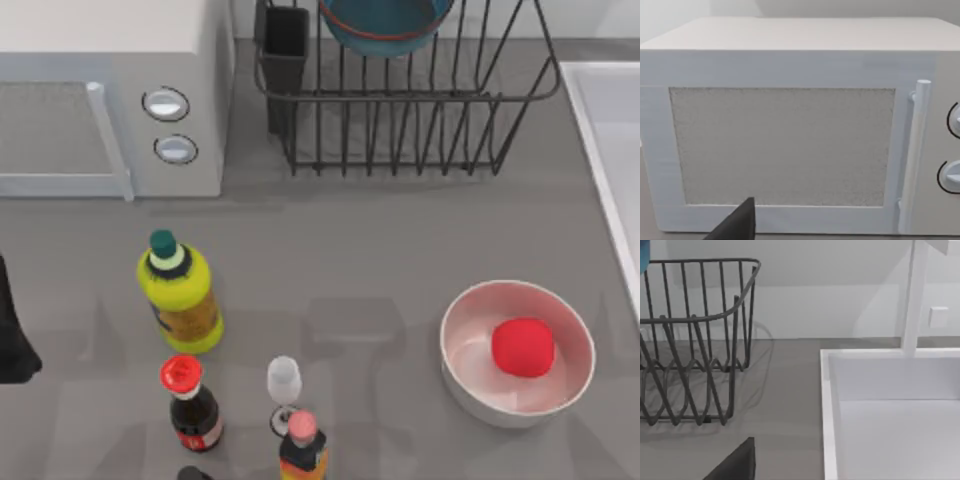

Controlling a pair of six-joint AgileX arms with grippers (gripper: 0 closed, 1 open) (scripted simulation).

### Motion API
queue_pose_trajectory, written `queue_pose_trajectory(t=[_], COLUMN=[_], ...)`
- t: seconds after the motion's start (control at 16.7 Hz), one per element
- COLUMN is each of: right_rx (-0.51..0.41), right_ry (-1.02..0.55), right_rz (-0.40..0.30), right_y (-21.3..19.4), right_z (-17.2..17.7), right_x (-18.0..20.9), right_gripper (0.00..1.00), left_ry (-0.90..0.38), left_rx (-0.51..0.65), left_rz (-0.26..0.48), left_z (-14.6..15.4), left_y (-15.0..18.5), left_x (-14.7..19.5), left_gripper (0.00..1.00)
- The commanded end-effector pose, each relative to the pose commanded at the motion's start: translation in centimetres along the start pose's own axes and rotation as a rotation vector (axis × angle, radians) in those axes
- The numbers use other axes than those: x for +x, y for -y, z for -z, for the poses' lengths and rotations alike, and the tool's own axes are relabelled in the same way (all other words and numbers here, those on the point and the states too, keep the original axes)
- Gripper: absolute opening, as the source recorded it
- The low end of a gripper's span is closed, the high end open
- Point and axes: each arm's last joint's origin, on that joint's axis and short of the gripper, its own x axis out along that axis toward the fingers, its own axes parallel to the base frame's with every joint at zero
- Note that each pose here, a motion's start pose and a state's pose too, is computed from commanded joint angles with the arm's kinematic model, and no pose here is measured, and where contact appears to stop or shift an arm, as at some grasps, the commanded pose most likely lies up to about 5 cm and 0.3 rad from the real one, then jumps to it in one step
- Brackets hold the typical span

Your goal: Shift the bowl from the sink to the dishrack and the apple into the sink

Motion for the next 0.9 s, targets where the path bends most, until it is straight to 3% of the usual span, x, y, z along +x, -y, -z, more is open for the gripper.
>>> queue_pose_trajectory(t=[0.48, 0.9], right_rx=[0.104, 0.101], right_ry=[-0.557, -1.083], right_rz=[-0.097, -0.064], right_y=[-2.9, -8.3], right_z=[-5.2, -6.9], right_x=[4.0, 11.2], right_gripper=[1.00, 1.00], left_ry=[0.000, 0.000], left_rx=[0.000, 0.000], left_rz=[0.000, 0.000], left_z=[0.0, 0.0], left_y=[0.0, 0.0], left_x=[0.0, 0.0], left_gripper=[1.00, 1.00])
